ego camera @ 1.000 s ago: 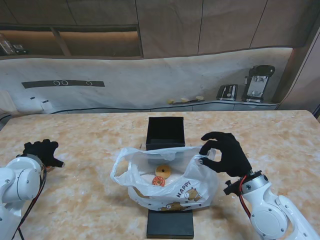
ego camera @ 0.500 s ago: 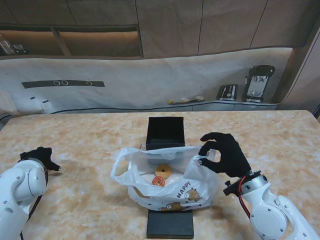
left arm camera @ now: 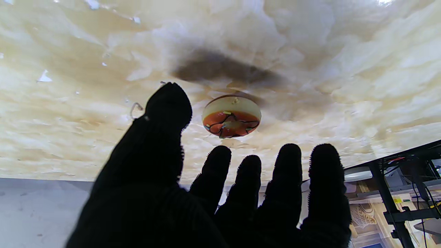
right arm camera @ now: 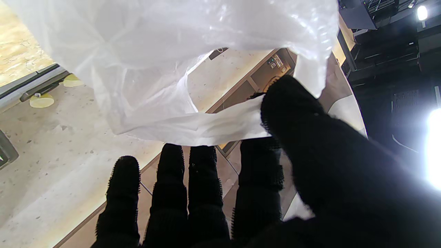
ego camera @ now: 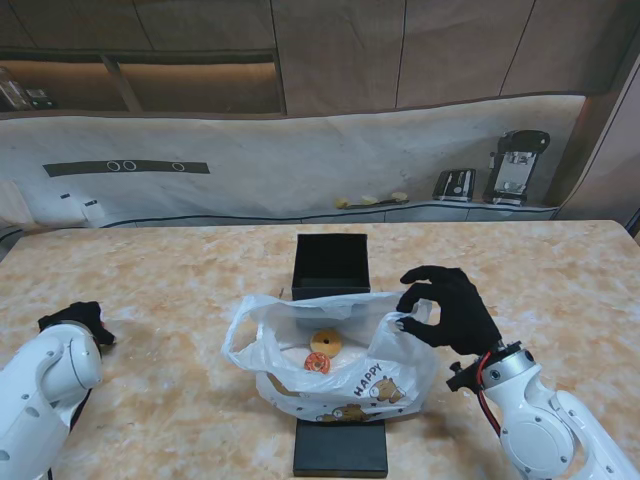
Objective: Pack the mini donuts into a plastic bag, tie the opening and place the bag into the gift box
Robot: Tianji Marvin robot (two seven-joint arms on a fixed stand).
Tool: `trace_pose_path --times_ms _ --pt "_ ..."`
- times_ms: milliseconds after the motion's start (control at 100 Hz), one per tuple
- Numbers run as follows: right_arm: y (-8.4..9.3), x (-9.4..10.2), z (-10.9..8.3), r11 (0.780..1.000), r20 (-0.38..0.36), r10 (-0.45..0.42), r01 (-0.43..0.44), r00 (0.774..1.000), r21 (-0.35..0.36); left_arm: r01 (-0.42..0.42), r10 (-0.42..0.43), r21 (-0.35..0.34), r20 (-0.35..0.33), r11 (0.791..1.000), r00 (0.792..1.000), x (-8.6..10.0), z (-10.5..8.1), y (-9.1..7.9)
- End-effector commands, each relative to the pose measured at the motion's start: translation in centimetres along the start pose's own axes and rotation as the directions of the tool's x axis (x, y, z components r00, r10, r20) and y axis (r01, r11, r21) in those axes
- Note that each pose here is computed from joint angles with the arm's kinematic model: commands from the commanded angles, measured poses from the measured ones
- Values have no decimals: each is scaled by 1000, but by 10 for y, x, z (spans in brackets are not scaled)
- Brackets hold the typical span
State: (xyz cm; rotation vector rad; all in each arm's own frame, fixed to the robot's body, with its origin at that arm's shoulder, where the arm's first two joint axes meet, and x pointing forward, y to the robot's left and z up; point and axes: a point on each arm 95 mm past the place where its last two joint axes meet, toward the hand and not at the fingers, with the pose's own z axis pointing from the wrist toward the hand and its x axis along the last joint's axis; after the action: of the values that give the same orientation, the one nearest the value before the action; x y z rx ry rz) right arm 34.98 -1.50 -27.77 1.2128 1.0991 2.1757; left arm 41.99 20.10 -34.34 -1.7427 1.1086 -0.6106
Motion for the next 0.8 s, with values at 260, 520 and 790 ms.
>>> trace_pose_path --times_ms 260,520,790 --pt "-5 1 -1 1000 -2 -1 1 1000 27 -10 10 -19 3 1000 1000 3 7 6" --pt "-5 2 1 999 -5 0 1 1000 34 7 -6 -34 27 999 1000 2 11 13" --pt "-3 2 3 999 -13 -5 6 1000 39 87 -84 -36 83 996 993 4 13 23"
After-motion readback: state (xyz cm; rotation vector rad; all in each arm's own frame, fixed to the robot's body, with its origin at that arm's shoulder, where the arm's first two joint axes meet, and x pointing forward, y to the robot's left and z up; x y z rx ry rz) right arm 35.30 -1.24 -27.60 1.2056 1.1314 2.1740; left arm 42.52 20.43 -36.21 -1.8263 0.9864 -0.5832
